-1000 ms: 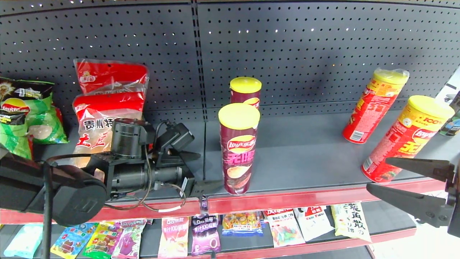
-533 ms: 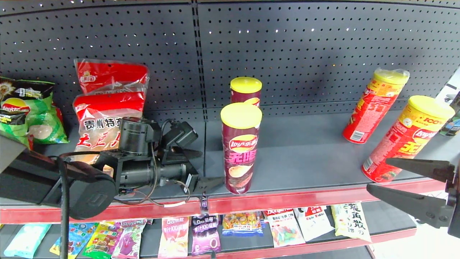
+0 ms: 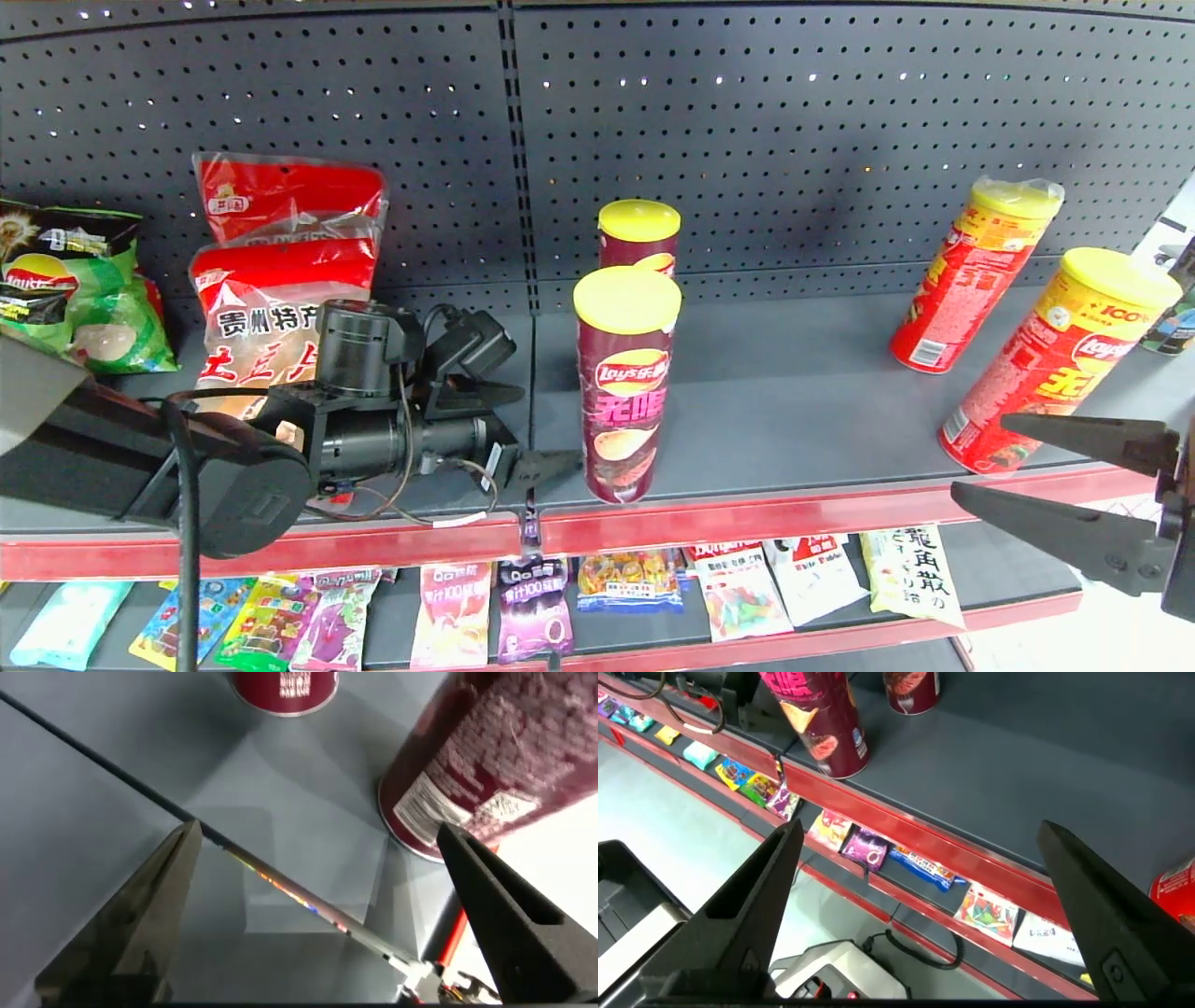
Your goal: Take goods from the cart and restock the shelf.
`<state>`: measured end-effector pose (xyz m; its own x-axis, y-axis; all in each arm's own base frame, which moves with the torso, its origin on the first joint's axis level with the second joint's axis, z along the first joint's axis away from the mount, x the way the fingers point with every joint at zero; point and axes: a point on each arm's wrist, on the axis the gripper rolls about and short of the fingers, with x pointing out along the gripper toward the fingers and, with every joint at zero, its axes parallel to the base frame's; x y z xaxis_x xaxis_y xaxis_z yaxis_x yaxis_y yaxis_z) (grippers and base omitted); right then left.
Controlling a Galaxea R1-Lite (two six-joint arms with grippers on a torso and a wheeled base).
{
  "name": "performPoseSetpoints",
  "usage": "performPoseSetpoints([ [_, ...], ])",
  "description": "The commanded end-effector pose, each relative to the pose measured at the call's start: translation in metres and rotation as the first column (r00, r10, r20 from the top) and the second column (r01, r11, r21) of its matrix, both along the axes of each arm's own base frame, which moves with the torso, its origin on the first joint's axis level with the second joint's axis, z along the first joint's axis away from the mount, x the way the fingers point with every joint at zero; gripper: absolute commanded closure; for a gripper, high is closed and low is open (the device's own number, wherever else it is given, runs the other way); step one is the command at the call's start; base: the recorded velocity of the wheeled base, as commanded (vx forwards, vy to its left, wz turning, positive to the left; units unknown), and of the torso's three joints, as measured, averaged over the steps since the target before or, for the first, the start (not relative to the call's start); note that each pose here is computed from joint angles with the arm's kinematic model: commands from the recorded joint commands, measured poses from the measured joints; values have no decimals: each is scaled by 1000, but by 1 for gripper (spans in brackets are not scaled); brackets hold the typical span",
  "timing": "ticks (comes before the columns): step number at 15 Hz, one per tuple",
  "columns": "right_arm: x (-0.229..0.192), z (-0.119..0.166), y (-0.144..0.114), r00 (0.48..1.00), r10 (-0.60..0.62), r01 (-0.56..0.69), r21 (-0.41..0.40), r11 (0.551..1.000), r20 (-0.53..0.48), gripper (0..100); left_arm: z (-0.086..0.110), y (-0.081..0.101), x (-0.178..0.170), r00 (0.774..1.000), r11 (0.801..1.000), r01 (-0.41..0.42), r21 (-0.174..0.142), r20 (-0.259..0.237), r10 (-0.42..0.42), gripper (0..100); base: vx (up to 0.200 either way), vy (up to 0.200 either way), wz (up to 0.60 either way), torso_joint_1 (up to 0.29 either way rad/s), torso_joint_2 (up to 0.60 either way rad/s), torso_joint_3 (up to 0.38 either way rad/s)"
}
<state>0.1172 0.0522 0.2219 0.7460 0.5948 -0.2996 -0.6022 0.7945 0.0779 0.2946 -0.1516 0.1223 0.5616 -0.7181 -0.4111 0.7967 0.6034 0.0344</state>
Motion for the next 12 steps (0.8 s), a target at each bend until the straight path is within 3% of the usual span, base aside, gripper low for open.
performPoseSetpoints([
  [1, 1, -1, 0, 1000, 1, -1, -2, 1000, -4, 0, -1, -1, 3, 1000, 1000, -3, 1, 0, 3, 0, 0, 0, 0, 0, 0, 0],
  [12, 1, -1, 0, 1000, 1, -1, -2, 1000, -5, 0, -2, -6, 7, 1000, 1000, 2, 0, 5, -2, 0, 0, 0, 0, 0, 0, 0],
])
